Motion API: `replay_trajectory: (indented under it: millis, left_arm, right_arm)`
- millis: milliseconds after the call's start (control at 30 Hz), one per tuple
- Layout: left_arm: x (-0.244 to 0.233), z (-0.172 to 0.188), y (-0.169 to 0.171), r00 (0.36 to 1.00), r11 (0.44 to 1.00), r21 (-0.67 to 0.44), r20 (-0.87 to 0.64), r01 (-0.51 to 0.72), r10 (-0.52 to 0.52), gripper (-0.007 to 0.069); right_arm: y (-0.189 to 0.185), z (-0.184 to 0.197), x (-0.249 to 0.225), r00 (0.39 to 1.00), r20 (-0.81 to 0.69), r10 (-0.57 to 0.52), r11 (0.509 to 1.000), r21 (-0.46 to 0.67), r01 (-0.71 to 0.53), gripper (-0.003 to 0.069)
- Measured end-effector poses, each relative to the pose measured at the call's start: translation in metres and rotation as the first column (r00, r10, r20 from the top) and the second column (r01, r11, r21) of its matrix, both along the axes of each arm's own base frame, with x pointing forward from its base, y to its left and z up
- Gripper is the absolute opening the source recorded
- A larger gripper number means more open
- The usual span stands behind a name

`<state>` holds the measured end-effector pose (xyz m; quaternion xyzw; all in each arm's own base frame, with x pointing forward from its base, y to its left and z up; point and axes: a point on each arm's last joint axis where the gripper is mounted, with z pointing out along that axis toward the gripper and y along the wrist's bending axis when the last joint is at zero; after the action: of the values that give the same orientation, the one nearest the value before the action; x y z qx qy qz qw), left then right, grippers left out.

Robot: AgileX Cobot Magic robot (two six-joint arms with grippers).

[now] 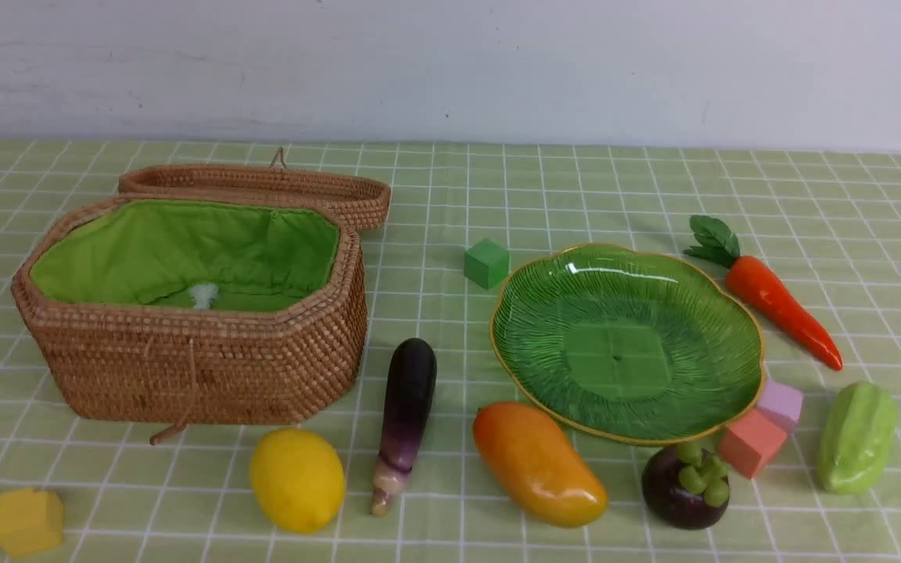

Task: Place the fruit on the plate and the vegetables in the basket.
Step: Grab a lemon with your left arm and place it on the plate on the right

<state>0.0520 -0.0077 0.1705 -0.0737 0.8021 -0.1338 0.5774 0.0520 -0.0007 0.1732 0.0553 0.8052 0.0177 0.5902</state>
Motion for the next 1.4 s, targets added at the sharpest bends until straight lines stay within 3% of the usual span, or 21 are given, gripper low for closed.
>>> replay_trajectory:
  millis: [900,1000,1033,1167,1233,1333,1400]
  left_arm:
    - [0.000,0.001,0.000,1.000,1.000,-0.003,0.006,0.000,0.000,0.0239]
    - [0.001,0.005,-0.002,0.999,0.994,-0.112,0.043,-0.007,0.012,0.0239]
    - [0.002,0.009,-0.004,0.997,0.969,-0.245,0.065,-0.013,0.030,0.0239]
    - [0.004,0.024,-0.003,0.982,0.855,-0.518,0.159,-0.009,0.106,0.0239]
    - [0.004,0.028,-0.002,0.974,0.830,-0.558,0.185,-0.003,0.128,0.0239]
    - [0.004,0.039,0.004,0.942,0.745,-0.666,0.261,0.018,0.211,0.0237]
    - [0.003,0.044,0.004,0.940,0.726,-0.687,0.265,0.027,0.215,0.0213]
  right_arm:
    - [0.000,0.000,0.000,1.000,0.000,0.000,1.000,0.000,0.000,0.0242]
    - [0.000,0.000,0.000,1.000,0.000,0.000,1.000,0.000,0.000,0.0242]
    - [0.000,0.000,0.000,1.000,0.000,0.000,1.000,0.000,0.000,0.0242]
    - [0.000,0.000,0.000,1.000,0.000,0.000,1.000,0.000,0.000,0.0242]
    - [0.000,0.000,0.000,1.000,0.000,0.000,1.000,0.000,0.000,0.0242]
    - [0.000,0.000,0.000,1.000,0.000,0.002,1.000,0.000,-0.002,0.0242]
    - [0.001,0.000,0.000,1.000,0.000,0.020,1.000,0.000,-0.020,0.0242]
